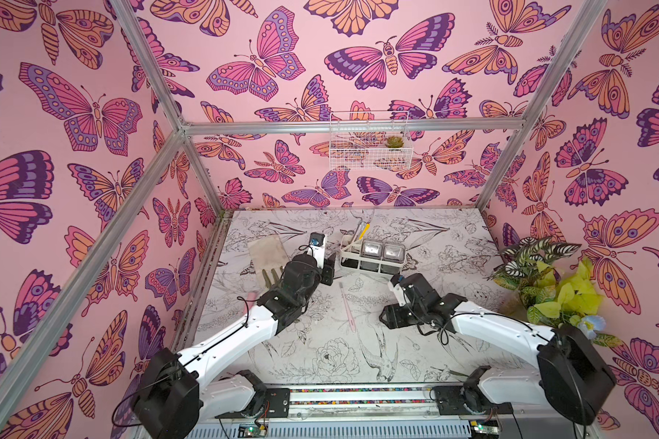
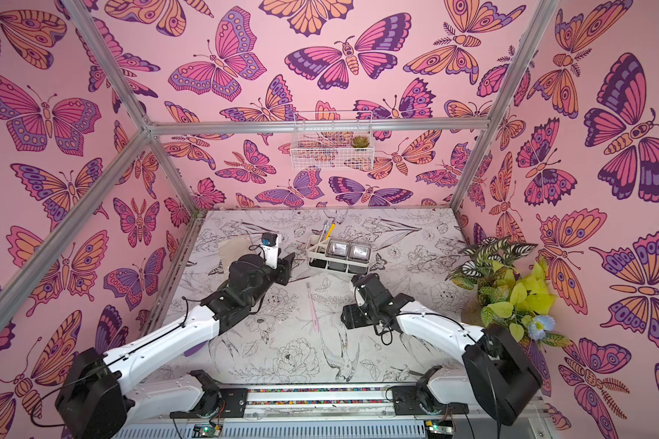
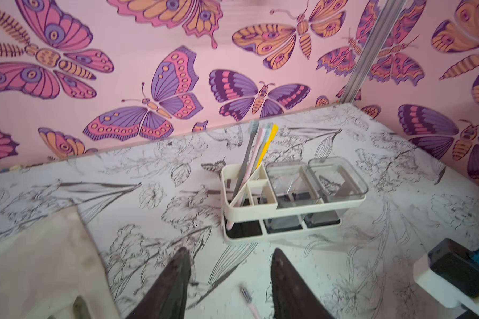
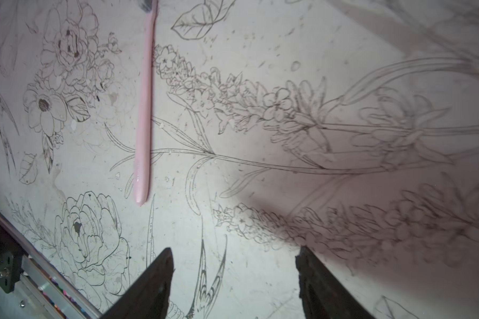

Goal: Place the toothbrush into the toothbrush holder
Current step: Pick up the toothbrush from the center of the board.

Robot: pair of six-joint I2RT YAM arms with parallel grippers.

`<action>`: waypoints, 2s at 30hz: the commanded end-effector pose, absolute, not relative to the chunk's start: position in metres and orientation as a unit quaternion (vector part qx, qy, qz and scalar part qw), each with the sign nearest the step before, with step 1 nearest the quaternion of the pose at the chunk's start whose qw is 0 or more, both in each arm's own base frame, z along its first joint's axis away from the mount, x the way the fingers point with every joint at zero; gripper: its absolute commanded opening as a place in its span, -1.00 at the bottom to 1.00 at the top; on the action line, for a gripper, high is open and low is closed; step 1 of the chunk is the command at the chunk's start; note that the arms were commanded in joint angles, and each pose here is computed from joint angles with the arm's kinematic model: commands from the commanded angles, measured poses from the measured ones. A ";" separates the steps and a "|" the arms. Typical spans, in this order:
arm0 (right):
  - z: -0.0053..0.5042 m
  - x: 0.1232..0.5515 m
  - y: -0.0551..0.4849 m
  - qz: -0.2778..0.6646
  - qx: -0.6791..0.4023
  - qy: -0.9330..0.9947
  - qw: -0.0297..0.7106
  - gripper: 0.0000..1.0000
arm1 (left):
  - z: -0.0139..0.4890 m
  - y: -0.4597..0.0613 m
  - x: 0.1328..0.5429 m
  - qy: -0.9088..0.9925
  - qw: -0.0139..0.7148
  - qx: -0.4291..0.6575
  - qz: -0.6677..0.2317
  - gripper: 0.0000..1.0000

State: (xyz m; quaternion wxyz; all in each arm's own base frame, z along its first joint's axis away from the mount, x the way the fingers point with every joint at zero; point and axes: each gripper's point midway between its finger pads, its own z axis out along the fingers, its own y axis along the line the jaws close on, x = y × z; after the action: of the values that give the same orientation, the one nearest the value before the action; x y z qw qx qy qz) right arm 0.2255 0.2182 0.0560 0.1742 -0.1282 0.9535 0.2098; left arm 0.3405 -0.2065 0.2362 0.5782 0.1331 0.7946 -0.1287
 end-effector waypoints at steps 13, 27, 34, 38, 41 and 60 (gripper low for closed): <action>0.050 0.253 0.294 0.196 -0.176 0.946 0.191 0.20 | 0.175 -0.172 0.297 0.849 0.506 0.093 -0.125 0.00; 0.021 0.252 0.327 0.149 -0.204 0.952 0.171 0.05 | 0.138 -0.150 0.296 0.863 0.493 0.087 -0.061 0.08; 0.008 0.245 0.323 0.124 -0.203 0.960 0.150 -0.05 | 0.135 -0.147 0.298 0.866 0.491 0.084 -0.051 0.13; -0.002 0.242 0.308 0.087 -0.193 0.967 0.144 -0.18 | 0.138 -0.145 0.296 0.863 0.496 0.076 -0.055 0.15; -0.008 0.240 0.296 0.050 -0.191 0.970 0.143 -0.20 | 0.138 -0.142 0.296 0.863 0.498 0.070 -0.055 0.16; -0.026 0.235 0.293 0.045 -0.202 0.966 0.153 -0.85 | 0.126 -0.152 0.297 0.877 0.470 0.073 -0.070 0.21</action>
State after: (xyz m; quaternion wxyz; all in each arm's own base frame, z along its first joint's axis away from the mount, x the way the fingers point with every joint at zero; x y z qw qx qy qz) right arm 0.2665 0.3262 0.0158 0.2190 -0.1879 0.9531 0.0912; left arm 0.2960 -0.1491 0.1347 0.4864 0.0749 0.8680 -0.0666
